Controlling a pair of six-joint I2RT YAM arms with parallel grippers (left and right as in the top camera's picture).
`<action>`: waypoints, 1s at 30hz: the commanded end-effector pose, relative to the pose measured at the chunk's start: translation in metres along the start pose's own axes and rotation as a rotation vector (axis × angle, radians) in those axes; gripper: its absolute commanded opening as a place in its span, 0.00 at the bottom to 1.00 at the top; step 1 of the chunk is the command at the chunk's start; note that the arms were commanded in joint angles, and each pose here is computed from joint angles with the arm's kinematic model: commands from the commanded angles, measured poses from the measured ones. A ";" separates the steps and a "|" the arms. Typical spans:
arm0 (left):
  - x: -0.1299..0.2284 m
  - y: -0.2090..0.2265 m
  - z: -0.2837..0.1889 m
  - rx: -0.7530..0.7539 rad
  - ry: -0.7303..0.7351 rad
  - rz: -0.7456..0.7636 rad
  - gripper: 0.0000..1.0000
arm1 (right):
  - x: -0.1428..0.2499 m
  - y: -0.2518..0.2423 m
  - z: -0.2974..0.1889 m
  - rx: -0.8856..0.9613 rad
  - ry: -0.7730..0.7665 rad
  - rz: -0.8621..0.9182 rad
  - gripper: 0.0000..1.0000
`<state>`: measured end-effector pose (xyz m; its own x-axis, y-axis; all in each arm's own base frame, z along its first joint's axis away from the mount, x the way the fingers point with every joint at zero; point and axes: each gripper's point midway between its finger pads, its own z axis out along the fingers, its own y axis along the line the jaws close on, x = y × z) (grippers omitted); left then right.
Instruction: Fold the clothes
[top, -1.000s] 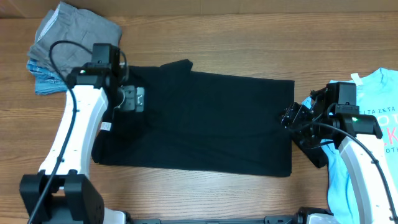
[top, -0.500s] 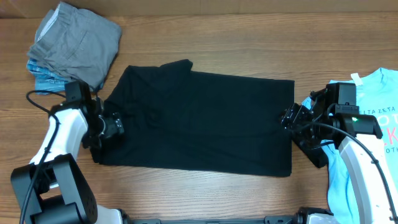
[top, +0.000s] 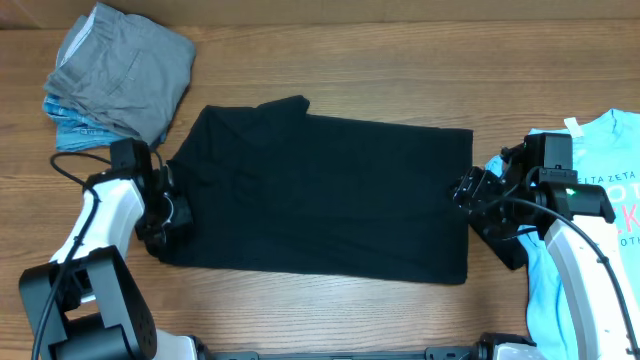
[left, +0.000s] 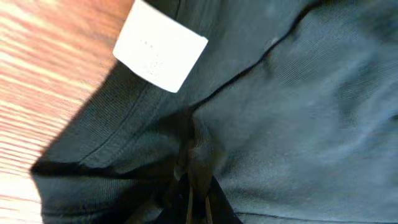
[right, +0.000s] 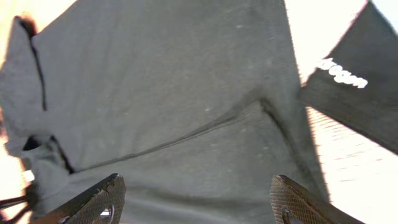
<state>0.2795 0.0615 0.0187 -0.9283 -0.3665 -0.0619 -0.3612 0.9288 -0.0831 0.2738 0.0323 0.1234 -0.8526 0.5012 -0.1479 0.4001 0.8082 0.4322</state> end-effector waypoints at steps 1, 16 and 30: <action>-0.024 0.002 -0.015 -0.025 -0.063 -0.019 0.04 | -0.009 -0.009 -0.001 0.061 -0.033 0.003 0.79; -0.013 0.010 -0.017 -0.067 -0.020 -0.037 0.54 | 0.028 -0.066 0.055 0.327 0.267 0.241 0.67; -0.011 0.010 -0.017 -0.068 -0.011 -0.024 0.48 | 0.001 -0.047 0.077 0.184 0.198 0.062 0.55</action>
<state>0.2793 0.0717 0.0307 -0.9148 -0.4004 -0.0532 -0.3996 0.9163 -0.0260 0.2768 0.0156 0.0342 -0.8430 0.5337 0.0672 0.5327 0.8110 0.2419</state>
